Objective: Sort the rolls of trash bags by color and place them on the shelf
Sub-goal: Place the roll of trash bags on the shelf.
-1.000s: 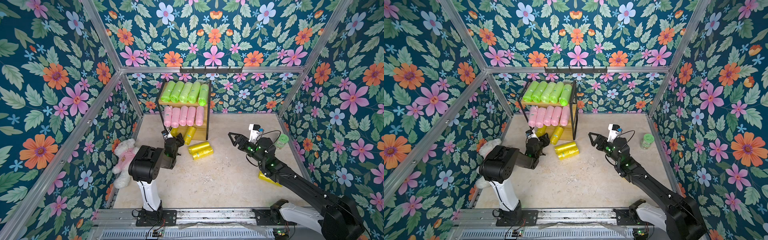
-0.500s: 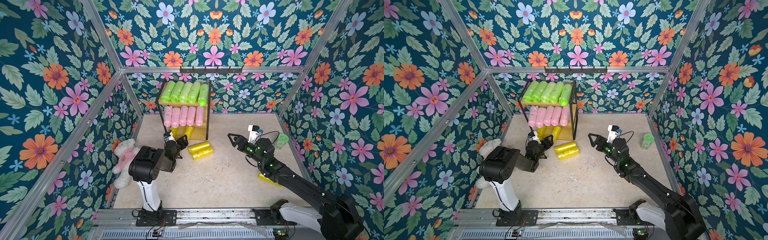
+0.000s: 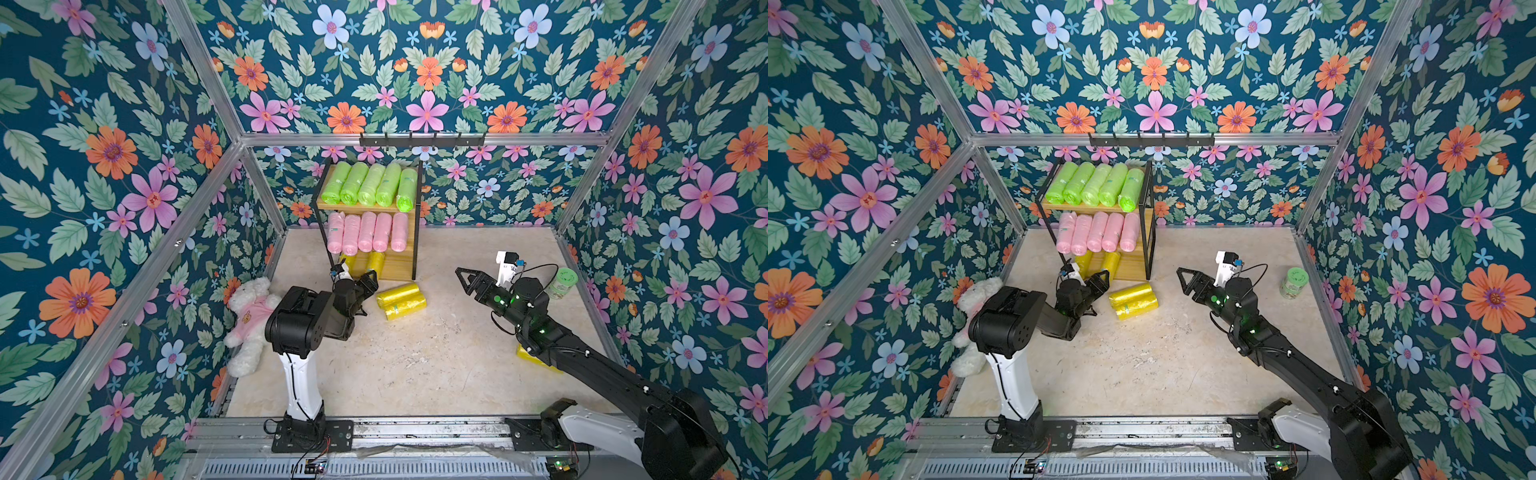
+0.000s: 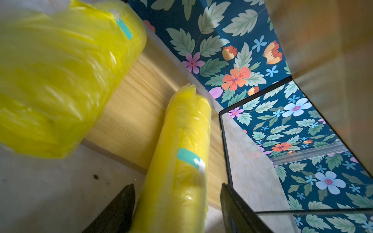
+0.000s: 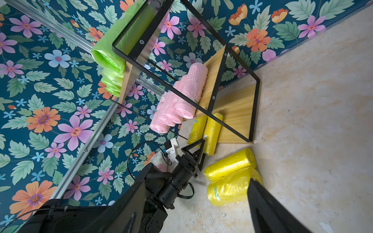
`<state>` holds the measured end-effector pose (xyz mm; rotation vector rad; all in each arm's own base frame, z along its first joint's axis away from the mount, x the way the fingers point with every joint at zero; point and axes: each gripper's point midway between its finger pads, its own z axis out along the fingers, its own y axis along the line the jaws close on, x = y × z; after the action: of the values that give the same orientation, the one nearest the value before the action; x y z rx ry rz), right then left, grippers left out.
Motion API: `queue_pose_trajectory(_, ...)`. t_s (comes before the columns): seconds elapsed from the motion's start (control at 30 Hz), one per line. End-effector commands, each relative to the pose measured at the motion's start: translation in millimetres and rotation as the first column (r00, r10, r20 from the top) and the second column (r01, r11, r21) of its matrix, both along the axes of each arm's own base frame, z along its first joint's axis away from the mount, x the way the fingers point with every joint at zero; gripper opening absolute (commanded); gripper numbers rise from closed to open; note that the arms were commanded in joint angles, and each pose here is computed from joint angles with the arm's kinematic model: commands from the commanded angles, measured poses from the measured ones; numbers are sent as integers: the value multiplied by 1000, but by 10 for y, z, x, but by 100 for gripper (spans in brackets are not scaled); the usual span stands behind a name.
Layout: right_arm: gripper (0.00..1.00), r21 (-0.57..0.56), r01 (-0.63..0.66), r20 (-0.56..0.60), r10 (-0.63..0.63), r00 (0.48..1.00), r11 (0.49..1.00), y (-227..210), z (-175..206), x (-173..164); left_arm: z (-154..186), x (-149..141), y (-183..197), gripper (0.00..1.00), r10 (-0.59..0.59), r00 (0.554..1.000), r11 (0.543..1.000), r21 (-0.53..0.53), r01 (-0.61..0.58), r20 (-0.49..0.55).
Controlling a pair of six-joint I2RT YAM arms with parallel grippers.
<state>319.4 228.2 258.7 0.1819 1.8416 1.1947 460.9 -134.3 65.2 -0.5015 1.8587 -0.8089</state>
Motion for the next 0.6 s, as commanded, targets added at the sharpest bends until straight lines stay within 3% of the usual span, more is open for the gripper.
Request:
queue_pose_trajectory(0.0,84,15,-2,17,2,1000,1000,11,51,6,21,0,-20,70,-5,1000,1000,-26,5,4)
queue_pose_trajectory(0.27,84,13,-1,14,1,1000,1000,17,43,19,-8,-37,49,50,30,1000,999,-33,-30,8)
queue_pose_trajectory(0.57,84,9,3,11,-3,1000,1000,13,24,28,182,-13,242,45,85,995,996,0,-85,56)
